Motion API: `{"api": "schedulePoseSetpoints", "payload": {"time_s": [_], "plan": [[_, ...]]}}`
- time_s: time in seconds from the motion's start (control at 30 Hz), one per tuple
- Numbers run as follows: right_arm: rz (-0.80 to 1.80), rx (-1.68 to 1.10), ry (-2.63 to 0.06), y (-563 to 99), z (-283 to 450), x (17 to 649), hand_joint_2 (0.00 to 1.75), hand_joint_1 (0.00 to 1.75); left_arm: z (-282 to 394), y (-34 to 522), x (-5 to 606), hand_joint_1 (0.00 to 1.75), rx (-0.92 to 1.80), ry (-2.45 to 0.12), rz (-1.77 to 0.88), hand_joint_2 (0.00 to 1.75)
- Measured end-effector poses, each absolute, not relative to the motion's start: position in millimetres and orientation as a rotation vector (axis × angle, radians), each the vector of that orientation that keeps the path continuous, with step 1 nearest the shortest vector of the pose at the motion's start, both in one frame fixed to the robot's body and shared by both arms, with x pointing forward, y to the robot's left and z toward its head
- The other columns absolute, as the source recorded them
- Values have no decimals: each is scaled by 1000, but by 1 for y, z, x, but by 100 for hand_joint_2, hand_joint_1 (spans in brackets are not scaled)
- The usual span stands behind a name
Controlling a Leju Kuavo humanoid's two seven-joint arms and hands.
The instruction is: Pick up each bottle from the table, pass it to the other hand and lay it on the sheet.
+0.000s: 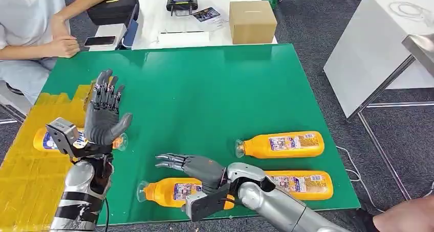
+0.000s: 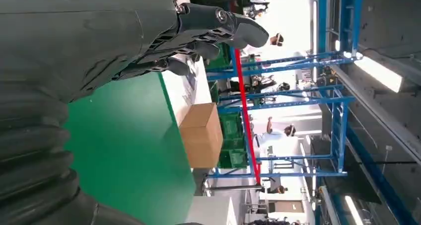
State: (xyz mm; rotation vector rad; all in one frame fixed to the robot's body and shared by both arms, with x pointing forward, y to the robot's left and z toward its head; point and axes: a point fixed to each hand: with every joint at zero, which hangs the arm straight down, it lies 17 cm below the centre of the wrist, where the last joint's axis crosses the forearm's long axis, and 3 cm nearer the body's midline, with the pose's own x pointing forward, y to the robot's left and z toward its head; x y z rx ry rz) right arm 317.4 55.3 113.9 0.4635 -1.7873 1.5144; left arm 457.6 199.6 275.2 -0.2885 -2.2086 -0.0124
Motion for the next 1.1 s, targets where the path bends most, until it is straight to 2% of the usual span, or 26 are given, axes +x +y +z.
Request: {"api": "schedulePoseSetpoints", "payload": {"time_s": [0.5, 1.1], "plan": [[1642, 433, -1618, 53, 75, 326, 175, 0, 277, 198, 468, 0, -312, -2196, 18, 175], [1713, 395, -1557, 54, 52, 324, 175, 0, 277, 198, 468, 0, -314, -2196, 24, 175]]}}
